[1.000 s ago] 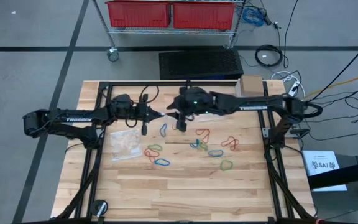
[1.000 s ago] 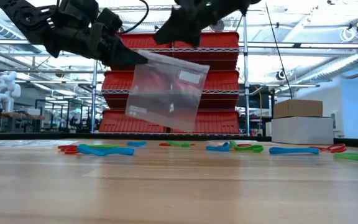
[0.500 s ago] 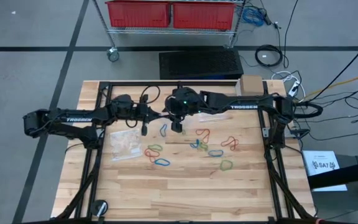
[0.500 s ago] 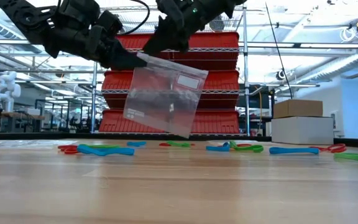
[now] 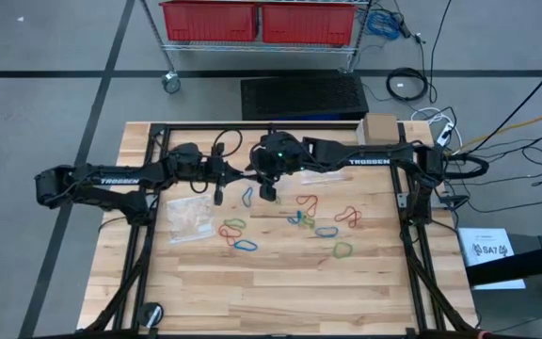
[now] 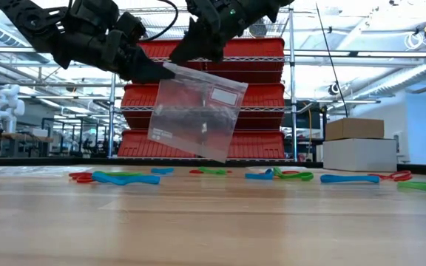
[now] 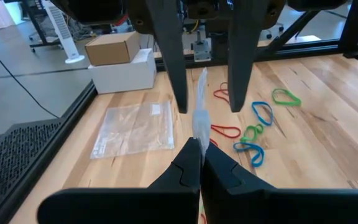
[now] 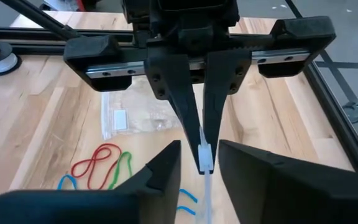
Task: Sort rubber bands
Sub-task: Open the top left transparent zip bag
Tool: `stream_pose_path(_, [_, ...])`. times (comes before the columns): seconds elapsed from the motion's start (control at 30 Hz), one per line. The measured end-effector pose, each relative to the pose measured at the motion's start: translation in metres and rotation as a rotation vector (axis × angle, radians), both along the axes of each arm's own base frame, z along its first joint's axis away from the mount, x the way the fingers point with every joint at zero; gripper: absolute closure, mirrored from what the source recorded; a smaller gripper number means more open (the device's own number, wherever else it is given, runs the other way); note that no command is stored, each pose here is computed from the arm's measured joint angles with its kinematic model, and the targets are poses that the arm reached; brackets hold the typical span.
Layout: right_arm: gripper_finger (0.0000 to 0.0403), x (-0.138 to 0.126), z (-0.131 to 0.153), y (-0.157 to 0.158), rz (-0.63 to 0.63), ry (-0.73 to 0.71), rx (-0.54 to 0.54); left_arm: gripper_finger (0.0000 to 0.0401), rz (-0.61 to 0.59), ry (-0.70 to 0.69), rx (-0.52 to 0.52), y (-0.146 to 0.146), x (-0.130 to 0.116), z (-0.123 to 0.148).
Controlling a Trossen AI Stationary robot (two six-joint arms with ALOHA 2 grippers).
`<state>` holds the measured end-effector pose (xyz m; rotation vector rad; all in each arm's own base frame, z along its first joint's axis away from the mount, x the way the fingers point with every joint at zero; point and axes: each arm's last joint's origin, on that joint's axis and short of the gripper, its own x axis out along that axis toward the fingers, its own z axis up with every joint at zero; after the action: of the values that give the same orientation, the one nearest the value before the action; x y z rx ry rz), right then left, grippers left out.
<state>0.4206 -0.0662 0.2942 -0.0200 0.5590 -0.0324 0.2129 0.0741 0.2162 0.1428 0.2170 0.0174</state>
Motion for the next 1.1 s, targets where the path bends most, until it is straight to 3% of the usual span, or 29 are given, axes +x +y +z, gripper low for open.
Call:
stream_pose_path(0.17, [0.0264, 0.001, -0.002, 0.000, -0.002, 0.001, 0.001, 0.0401, 0.000, 0.000, 0.000, 0.000, 0.000, 0.000])
stream_pose_path(0.3, [0.0262, 0.004, -0.008, -0.001, -0.023, 0.014, -0.011, 0.0401, 0.001, -0.001, -0.005, 0.000, 0.000, 0.000])
stream_pose_path(0.5, [0.0293, 0.006, -0.012, -0.002, -0.042, 0.023, -0.025, 0.0401, 0.001, 0.000, -0.005, 0.000, 0.000, 0.000])
stream_pose_path(0.77, [0.0391, 0.005, -0.012, -0.002, -0.044, 0.037, -0.025, 0.0401, 0.004, 0.001, -0.006, 0.000, 0.000, 0.000])
stream_pose_path(1.1, [0.0384, -0.007, -0.013, -0.001, -0.076, 0.153, -0.030, 0.0401, 0.049, 0.011, 0.008, 0.002, 0.000, -0.001])
